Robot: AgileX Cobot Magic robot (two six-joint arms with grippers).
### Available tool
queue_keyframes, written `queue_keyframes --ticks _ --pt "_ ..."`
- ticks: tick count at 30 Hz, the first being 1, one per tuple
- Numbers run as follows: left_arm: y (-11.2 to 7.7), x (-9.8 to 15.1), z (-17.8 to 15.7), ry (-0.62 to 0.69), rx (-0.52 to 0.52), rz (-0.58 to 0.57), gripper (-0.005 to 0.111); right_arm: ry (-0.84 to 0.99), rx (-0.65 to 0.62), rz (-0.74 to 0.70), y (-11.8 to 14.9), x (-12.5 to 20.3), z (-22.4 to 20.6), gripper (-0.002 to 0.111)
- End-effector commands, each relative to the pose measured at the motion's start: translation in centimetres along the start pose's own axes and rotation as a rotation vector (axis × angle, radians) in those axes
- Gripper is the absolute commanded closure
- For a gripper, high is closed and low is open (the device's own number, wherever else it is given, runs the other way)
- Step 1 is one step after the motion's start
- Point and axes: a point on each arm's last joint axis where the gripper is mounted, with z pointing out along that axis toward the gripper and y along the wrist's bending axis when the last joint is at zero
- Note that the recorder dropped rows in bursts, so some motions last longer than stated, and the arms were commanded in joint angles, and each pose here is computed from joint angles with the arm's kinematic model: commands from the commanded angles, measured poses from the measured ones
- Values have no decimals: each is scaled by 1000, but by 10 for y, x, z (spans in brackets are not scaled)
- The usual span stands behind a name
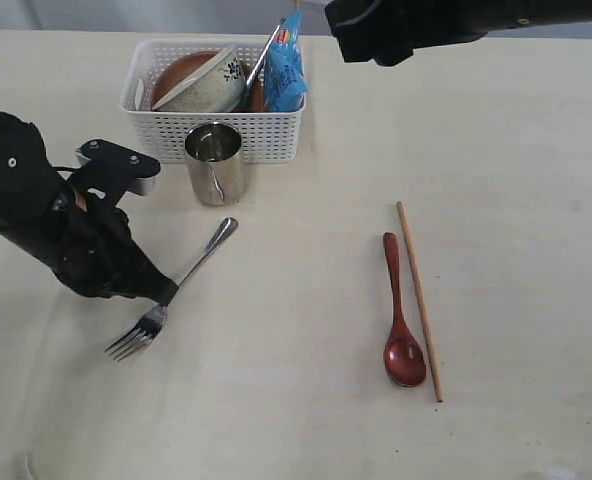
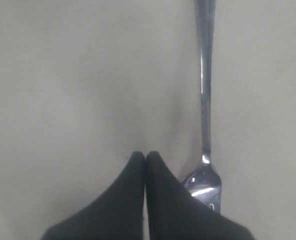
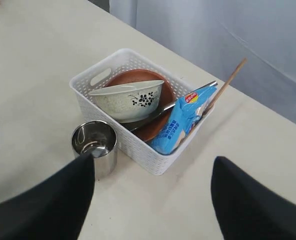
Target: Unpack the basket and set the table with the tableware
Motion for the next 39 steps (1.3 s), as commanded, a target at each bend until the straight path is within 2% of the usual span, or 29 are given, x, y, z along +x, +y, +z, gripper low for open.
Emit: queue_keyframes --ticks 1,13,20,30,39 --pt "-2 0 0 -12 -1 -2 107 -6 3 16 -1 -1 -3 46" --pt "-2 -3 1 -48 0 -36 107 -6 1 21 -1 -1 -3 46" --pt "-15 0 21 0 6 11 107 -6 1 21 -1 -1 -3 46" --pt "-19 9 23 97 36 -32 107 -10 3 21 -1 -1 -3 46" --pt "-52 14 25 107 60 22 107 -10 3 21 -1 -1 -3 46"
